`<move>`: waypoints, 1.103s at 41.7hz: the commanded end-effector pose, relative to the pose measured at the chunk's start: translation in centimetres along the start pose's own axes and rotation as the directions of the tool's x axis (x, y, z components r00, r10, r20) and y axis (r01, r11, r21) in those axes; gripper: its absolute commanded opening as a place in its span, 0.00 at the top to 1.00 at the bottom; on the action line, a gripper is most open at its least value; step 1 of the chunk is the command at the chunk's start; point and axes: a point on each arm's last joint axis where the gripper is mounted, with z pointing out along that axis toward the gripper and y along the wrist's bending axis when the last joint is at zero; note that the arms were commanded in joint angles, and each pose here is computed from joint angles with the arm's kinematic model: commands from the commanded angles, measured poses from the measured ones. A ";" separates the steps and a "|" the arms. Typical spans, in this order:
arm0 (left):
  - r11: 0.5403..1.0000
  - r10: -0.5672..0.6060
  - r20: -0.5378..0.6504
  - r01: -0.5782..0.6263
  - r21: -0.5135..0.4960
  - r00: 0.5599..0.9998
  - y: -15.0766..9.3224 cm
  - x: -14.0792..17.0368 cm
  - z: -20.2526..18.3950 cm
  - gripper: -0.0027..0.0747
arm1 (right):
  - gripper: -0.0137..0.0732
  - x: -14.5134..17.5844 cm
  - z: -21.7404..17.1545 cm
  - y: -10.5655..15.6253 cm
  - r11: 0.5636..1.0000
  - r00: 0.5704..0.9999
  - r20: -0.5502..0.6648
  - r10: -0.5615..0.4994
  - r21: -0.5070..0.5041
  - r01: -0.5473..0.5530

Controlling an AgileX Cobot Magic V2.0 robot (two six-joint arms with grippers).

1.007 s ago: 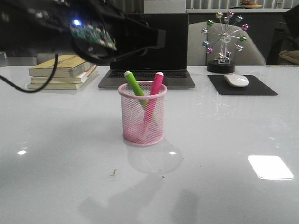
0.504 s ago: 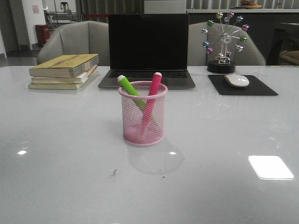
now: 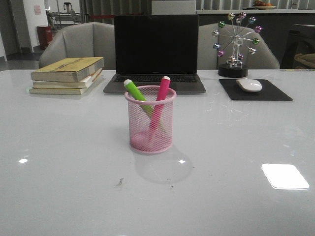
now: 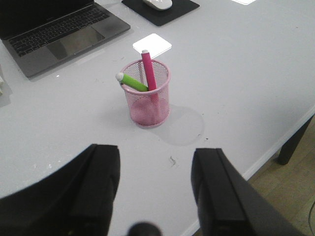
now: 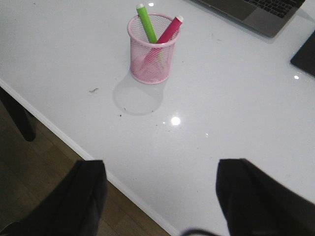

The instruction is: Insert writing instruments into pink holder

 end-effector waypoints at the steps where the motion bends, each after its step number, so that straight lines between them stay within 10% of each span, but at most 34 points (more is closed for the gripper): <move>1: 1.000 0.000 0.109 0.001 -0.007 0.994 0.0 -0.7 -1.0 0.44 | 0.19 -1.2 -0.5 -0.3 1.000 0.996 0.084 0.012 0.025 -0.014; 15: 0.999 -0.036 0.058 0.036 -0.003 0.998 0.0 0.2 -1.0 0.47 | 0.21 -1.2 -0.5 -0.3 0.998 0.996 0.084 0.042 0.031 -0.045; 26: 0.999 -0.053 0.058 0.053 -0.006 0.997 0.0 0.2 -1.0 0.86 | 0.64 -1.2 -0.5 -0.3 0.998 0.996 0.083 0.042 0.031 -0.045; 31: 0.999 -0.053 0.060 0.054 -0.006 0.997 0.0 0.2 -1.0 0.84 | 0.79 -1.2 -0.5 -0.3 0.998 0.996 0.082 0.042 0.031 -0.045; 46: 0.999 -0.053 0.060 0.054 -0.006 0.997 0.0 0.2 -1.0 0.84 | 0.78 -1.2 -0.5 -0.3 0.998 0.996 0.079 0.043 0.032 -0.045</move>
